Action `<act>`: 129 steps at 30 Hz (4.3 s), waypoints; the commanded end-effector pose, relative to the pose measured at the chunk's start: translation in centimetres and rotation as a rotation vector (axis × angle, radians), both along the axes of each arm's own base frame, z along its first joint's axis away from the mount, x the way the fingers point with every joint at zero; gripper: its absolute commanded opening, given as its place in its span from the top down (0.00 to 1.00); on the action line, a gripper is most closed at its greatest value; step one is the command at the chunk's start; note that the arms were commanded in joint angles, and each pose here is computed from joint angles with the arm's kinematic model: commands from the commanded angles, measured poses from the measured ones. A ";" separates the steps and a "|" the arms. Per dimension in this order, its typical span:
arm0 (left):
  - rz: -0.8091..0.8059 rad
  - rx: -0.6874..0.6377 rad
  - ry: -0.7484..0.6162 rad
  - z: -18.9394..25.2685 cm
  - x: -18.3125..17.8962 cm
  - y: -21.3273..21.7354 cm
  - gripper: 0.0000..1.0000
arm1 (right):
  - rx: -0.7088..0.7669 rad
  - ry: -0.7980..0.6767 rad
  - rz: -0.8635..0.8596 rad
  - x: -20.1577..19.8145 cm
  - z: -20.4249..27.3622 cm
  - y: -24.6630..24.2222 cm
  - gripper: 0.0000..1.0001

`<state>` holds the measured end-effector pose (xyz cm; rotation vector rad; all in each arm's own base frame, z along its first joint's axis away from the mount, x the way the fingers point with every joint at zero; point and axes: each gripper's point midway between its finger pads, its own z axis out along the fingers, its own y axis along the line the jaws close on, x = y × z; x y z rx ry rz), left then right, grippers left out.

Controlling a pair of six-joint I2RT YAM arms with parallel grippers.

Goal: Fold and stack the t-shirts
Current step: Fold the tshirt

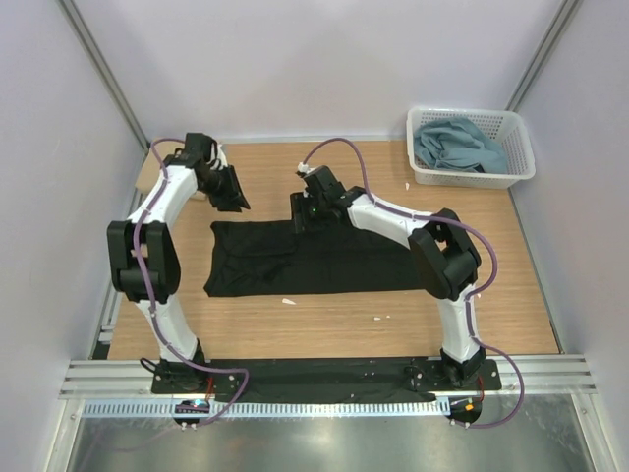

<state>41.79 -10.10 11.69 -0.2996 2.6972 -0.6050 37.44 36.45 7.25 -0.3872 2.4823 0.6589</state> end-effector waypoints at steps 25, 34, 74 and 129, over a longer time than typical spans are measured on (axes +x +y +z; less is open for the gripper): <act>0.047 -0.024 0.148 -7.5 -7.1 -0.7 0.85 | 0.362 0.306 0.043 -3.4 -4.7 3.4 0.94; 0.118 -0.018 0.016 -0.8 -7.9 0.0 0.74 | 0.404 0.233 0.070 -4.0 2.9 2.8 0.76; -0.133 0.426 0.242 -14.2 -0.2 -3.7 0.64 | -0.570 0.311 -0.376 -8.8 -9.3 -22.8 0.21; 0.241 0.107 0.116 -12.8 12.0 -9.3 0.58 | -0.556 0.112 -0.297 -3.4 -5.4 -23.2 0.44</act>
